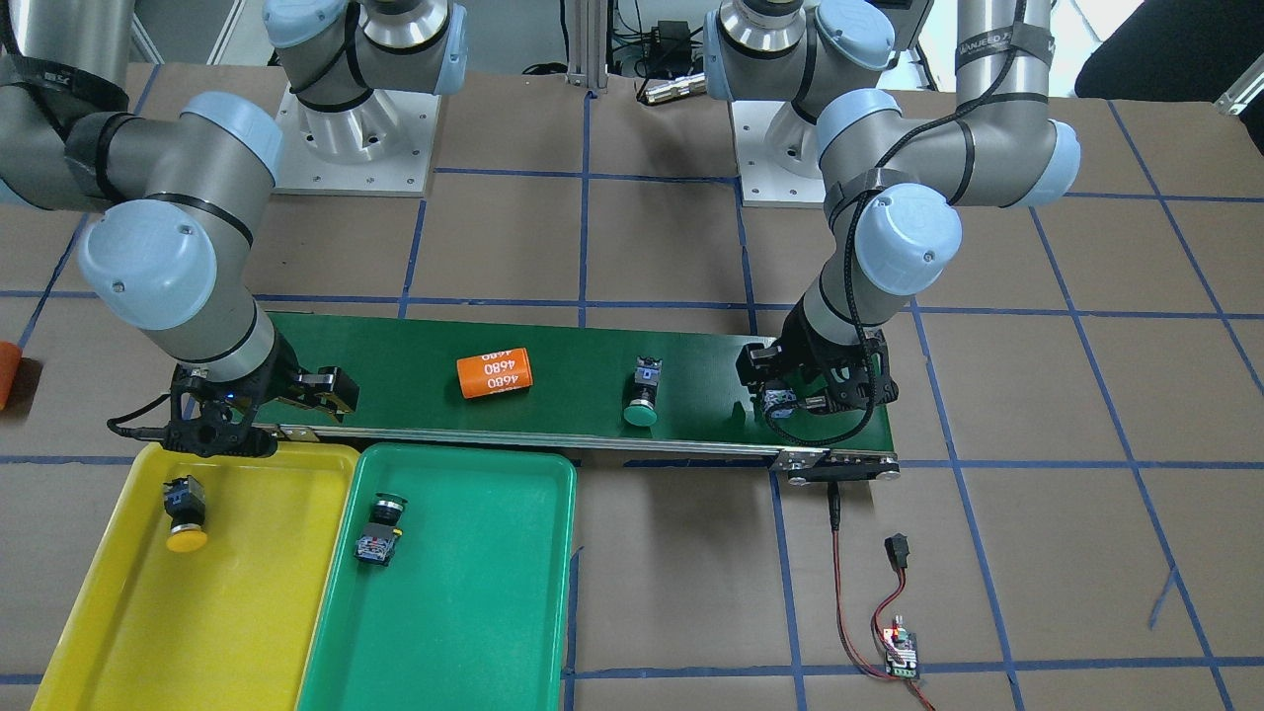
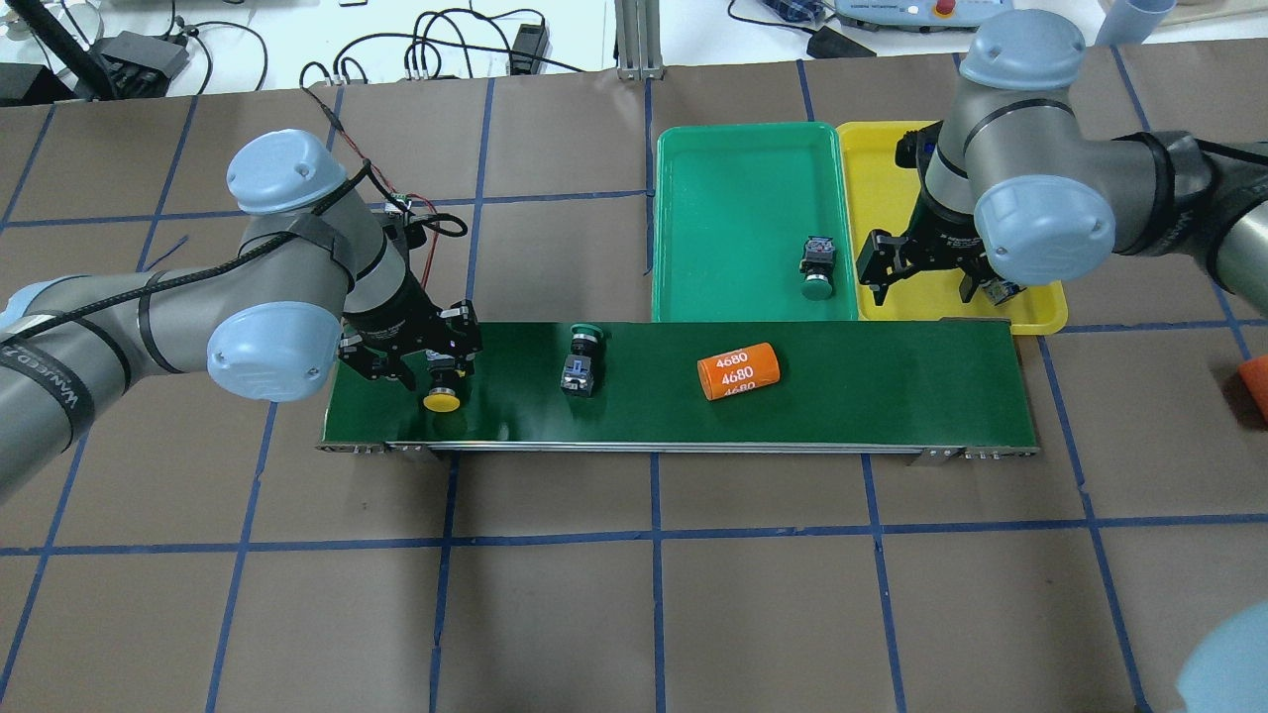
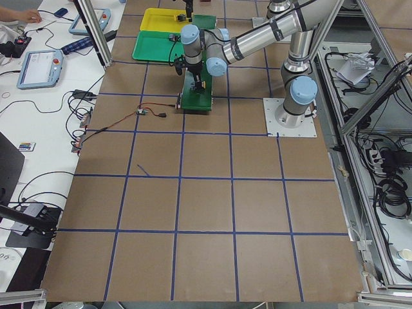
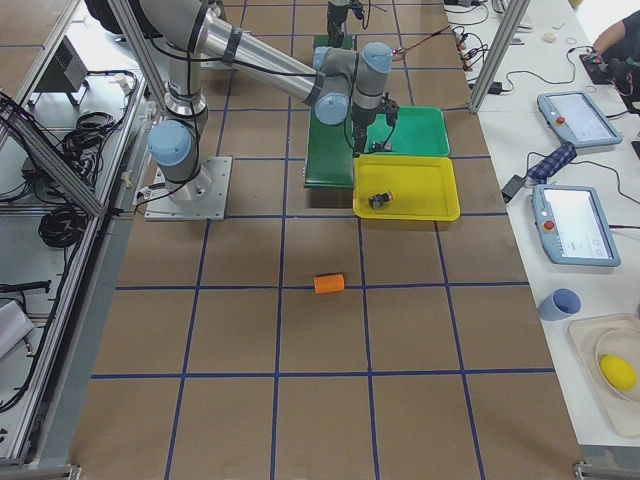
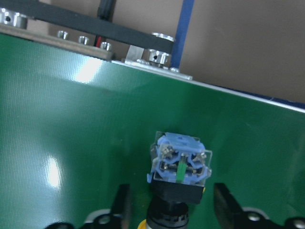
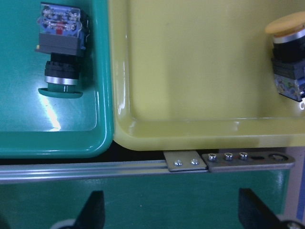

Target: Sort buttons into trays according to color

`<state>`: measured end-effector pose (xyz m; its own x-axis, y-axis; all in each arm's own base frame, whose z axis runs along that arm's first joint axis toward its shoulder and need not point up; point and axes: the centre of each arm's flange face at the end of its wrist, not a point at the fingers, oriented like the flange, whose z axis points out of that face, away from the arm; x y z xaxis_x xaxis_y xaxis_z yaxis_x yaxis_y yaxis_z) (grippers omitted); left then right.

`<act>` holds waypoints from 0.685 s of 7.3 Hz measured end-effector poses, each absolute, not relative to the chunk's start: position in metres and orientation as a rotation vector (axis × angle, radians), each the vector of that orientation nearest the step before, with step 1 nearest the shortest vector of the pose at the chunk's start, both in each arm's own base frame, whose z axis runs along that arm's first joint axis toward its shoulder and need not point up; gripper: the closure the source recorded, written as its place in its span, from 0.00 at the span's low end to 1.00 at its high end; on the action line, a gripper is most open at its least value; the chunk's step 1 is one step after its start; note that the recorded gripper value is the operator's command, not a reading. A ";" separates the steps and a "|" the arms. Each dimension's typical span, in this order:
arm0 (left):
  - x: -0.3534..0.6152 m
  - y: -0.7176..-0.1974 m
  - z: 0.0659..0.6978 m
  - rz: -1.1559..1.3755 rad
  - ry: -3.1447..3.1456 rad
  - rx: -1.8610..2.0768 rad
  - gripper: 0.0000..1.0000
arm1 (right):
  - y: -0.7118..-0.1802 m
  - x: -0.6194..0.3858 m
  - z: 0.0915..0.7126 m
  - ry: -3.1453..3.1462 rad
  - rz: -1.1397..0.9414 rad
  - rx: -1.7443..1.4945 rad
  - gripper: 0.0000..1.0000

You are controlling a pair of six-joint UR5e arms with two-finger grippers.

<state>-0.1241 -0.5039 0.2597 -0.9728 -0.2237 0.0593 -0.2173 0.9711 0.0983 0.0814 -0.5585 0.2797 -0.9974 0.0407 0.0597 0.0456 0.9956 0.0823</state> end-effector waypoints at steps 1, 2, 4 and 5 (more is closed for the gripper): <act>-0.120 -0.511 0.287 -0.104 -3.048 0.351 0.00 | -0.559 0.081 0.280 -3.080 -0.127 -0.067 0.00; -0.114 -0.522 0.326 -0.114 -3.047 0.355 0.00 | -0.559 0.081 0.280 -3.080 -0.125 -0.067 0.00; -0.104 -0.542 0.408 -0.136 -3.055 0.241 0.00 | -0.559 0.081 0.280 -3.080 -0.125 -0.067 0.00; -0.104 -0.540 0.440 -0.137 -3.058 0.173 0.00 | -0.559 0.081 0.280 -3.080 -0.125 -0.067 0.00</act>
